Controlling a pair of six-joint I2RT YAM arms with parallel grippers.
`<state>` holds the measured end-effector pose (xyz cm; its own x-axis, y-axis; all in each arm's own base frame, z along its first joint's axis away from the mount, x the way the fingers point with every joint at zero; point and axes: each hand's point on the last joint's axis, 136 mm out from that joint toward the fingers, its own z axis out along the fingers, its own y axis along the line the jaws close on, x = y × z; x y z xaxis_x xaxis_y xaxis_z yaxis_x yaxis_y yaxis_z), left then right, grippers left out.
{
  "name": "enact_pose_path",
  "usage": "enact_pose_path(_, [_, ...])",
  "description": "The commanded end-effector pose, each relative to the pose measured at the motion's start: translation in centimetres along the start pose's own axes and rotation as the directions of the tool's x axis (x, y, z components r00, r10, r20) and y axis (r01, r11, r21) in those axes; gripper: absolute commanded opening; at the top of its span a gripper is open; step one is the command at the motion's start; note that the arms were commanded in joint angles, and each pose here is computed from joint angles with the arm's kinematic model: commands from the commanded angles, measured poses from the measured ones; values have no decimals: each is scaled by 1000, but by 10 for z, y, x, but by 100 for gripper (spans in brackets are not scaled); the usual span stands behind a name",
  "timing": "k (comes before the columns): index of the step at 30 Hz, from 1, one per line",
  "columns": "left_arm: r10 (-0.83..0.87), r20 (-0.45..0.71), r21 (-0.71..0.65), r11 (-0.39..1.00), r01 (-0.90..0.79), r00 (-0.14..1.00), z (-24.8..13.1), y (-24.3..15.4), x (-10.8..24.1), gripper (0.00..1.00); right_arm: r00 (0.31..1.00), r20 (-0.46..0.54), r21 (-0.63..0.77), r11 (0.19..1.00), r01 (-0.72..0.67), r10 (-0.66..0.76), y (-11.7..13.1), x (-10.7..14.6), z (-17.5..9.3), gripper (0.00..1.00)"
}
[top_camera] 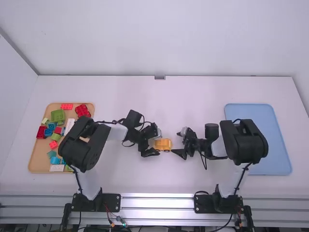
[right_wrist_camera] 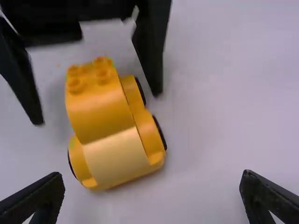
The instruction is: Assemble lego blocks to make yellow taxi
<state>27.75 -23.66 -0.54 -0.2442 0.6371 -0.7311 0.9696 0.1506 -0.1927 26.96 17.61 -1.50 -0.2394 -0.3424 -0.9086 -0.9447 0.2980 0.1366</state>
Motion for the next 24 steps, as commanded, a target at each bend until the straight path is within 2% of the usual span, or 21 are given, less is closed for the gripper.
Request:
enact_pose_path(1, [15,-76,-117,993,-24,997,-27,18,-18,99,995,-96,67,998,3,3,-7,17,7,99])
enact_pose_path(3, [-37,-119,-177,984,15,992,-55,22,-34,99,995,-100,32,999,19,-16,-2,12,16,99])
enact_pose_path(5, [-78,-106,-214,975,54,991,-74,23,-50,99,993,-114,0,999,32,-32,0,8,25,99])
enact_pose_path(9, [-182,-1,-303,937,173,983,-104,33,-76,99,984,-140,-90,991,100,-112,7,1,40,99])
enact_pose_path(10, [-226,64,-340,911,234,972,-117,39,-84,99,977,-143,-125,982,141,-158,11,-1,45,99])
enact_pose_path(12, [-286,134,-417,853,315,949,-135,53,-84,99,968,-142,-160,970,186,-209,15,-5,51,99])
enact_pose_path(17, [-452,348,-632,534,562,821,-189,86,-56,99,955,-151,-188,956,225,-254,21,-11,64,99])
enact_pose_path(19, [-472,457,-697,337,633,754,-220,91,-41,99,948,-172,-187,954,236,-268,23,-9,69,98])
enact_pose_path(21, [-463,501,-719,248,649,731,-235,90,-35,99,945,-175,-190,952,242,-275,25,-10,71,91])
enact_pose_path(24, [-416,599,-731,62,679,684,-269,84,-25,99,944,-161,-204,946,252,-287,28,-14,74,61])
